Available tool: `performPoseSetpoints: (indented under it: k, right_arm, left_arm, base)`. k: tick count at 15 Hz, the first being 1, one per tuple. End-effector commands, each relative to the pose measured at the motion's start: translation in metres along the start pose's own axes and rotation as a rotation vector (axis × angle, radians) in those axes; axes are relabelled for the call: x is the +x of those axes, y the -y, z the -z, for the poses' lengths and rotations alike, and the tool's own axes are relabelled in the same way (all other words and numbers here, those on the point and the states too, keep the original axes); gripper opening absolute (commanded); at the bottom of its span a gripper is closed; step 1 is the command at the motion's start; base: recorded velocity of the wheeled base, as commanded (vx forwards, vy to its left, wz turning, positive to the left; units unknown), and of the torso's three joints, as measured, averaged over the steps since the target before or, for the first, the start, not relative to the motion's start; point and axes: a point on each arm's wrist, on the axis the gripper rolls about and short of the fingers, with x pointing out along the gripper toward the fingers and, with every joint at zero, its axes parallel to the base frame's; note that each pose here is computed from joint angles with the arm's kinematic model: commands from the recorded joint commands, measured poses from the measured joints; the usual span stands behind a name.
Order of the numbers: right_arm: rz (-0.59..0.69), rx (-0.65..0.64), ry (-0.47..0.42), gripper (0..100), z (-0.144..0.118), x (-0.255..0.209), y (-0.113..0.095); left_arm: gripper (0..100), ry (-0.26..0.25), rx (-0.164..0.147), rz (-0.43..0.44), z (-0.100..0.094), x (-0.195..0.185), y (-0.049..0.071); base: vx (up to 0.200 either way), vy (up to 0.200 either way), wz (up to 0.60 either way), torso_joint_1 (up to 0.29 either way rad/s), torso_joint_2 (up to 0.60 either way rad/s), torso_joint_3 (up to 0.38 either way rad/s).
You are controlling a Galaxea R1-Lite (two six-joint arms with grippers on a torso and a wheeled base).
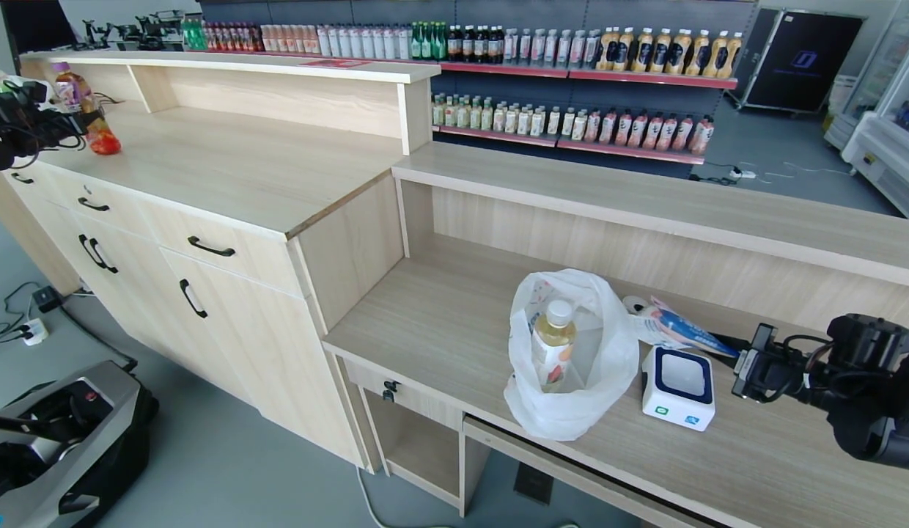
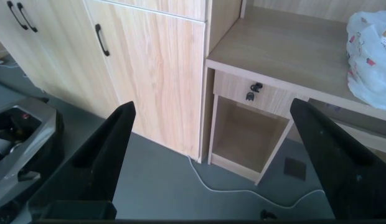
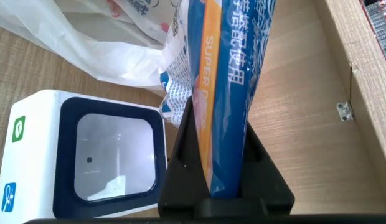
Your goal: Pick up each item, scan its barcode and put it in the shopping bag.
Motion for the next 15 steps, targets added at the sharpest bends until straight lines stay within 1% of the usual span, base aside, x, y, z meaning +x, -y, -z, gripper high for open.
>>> performPoseSetpoints:
  k: [1,15]
  right_arm:
    - [-0.005,0.009,0.004,0,0.0017,0.0027,-0.0034]
    - [-0.001,0.003,0.011,0,0.001,0.0053,-0.0015]
  left_arm:
    - [100,0.001,0.0,0.0,0.0,0.0,0.0]
    - [100,0.001,0.0,0.0,0.0,0.0,0.0]
  base:
    - [0.0,0.0,0.0,0.0,0.0,0.0]
    - [0.0,0.0,0.0,0.0,0.0,0.0]
